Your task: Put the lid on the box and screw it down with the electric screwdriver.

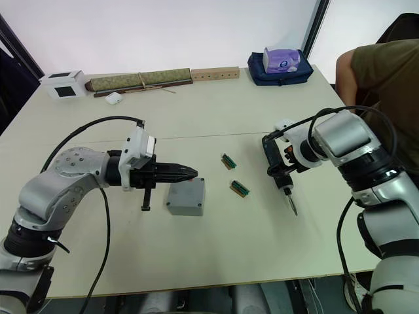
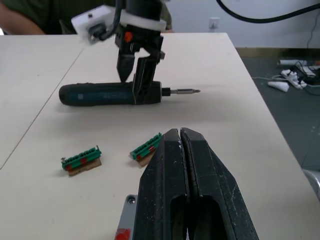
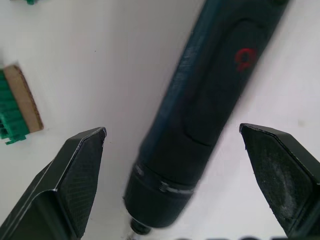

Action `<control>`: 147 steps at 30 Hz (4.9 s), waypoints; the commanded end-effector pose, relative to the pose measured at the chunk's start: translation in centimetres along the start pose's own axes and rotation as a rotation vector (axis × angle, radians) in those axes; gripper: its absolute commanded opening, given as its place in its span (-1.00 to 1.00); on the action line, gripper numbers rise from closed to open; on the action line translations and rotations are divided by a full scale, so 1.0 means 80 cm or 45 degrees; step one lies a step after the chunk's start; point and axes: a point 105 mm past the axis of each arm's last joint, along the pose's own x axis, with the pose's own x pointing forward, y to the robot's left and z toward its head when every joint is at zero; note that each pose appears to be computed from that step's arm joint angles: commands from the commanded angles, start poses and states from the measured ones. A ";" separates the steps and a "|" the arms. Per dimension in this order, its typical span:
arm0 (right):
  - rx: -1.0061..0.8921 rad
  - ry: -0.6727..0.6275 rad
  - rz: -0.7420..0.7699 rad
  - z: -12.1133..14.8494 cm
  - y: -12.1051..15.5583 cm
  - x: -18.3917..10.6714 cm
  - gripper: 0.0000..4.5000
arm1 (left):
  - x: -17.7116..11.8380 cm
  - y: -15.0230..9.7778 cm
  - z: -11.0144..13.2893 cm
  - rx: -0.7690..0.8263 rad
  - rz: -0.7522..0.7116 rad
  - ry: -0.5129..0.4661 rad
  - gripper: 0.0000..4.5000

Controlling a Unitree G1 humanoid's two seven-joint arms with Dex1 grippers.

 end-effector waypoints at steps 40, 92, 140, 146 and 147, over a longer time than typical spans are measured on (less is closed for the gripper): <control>-0.360 -1.895 0.615 0.101 0.196 -0.140 -0.24 | -0.023 0.010 -0.079 -0.040 -0.036 0.326 -1.00; -0.313 -1.669 0.476 0.060 0.211 -0.015 -0.24 | -0.024 0.004 -0.121 -0.101 -0.009 0.441 -1.00; -0.270 -1.460 0.422 0.062 0.192 0.000 -0.24 | -0.014 0.003 -0.118 -0.109 -0.033 0.474 -1.00; -0.205 -1.634 0.428 0.099 0.185 -0.075 -0.24 | -0.011 0.005 -0.111 -0.103 -0.031 0.435 -1.00; -0.166 -1.662 0.414 0.107 0.179 -0.093 -0.24 | -0.010 0.007 -0.104 -0.096 -0.029 0.410 -1.00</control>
